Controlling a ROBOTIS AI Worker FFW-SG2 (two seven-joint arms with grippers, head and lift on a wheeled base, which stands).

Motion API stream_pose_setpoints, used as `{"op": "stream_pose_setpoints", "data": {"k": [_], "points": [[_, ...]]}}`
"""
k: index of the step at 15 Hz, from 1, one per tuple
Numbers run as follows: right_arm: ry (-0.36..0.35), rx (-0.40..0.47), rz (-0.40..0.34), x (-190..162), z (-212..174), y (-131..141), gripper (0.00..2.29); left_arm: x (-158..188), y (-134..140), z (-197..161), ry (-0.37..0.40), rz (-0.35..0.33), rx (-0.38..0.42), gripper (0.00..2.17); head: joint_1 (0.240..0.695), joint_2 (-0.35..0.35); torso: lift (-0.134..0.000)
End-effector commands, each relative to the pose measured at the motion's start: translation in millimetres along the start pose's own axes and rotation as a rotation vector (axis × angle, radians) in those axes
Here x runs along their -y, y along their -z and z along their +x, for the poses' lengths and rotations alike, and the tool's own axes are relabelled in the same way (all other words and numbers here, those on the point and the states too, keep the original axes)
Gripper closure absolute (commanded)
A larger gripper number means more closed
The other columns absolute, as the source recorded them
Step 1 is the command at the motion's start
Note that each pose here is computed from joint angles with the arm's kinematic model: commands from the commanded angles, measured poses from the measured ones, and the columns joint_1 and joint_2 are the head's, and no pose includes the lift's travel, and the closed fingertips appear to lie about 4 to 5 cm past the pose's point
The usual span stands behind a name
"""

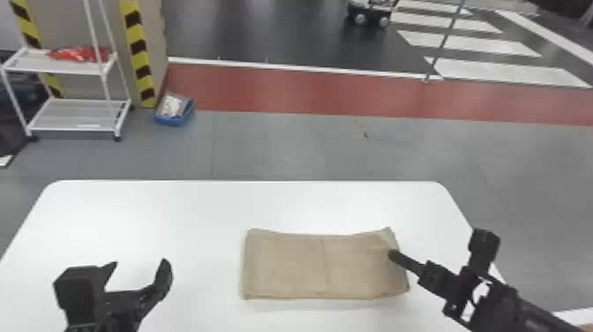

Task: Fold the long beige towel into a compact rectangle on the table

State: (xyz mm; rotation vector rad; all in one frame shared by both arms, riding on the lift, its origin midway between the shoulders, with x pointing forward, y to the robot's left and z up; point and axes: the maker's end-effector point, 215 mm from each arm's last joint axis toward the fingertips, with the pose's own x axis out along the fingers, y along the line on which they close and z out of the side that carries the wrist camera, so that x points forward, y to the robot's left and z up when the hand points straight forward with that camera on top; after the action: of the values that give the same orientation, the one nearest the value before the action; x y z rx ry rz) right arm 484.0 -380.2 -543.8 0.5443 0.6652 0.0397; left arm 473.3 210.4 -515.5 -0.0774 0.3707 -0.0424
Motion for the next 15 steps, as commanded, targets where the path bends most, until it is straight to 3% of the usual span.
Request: {"op": "stream_pose_setpoints", "data": {"k": [1,5,9,12,15], "points": [[0.07,-0.047,-0.015,8,2,13,0.0,-3,0,0,-0.004,0.003,-0.002,0.12,0.695,-0.193,0.0],[0.138,0.008,-0.056,18,-14,-1,0.04,2,-11,-2,0.019,0.003,0.023,0.12,0.695,-0.201,0.0],[0.133,0.056,-0.013,33,-30,-15,0.06,33,-36,-10,0.125,-0.007,0.111,0.12,0.695,-0.245,0.0],[0.122,0.086,0.002,43,-41,-15,0.1,72,-28,-15,0.21,-0.007,0.097,0.12,0.695,-0.283,0.0],[0.16,0.17,0.001,70,-65,-30,0.1,110,3,-22,0.278,-0.065,-0.019,0.13,0.695,-0.35,0.0]]}}
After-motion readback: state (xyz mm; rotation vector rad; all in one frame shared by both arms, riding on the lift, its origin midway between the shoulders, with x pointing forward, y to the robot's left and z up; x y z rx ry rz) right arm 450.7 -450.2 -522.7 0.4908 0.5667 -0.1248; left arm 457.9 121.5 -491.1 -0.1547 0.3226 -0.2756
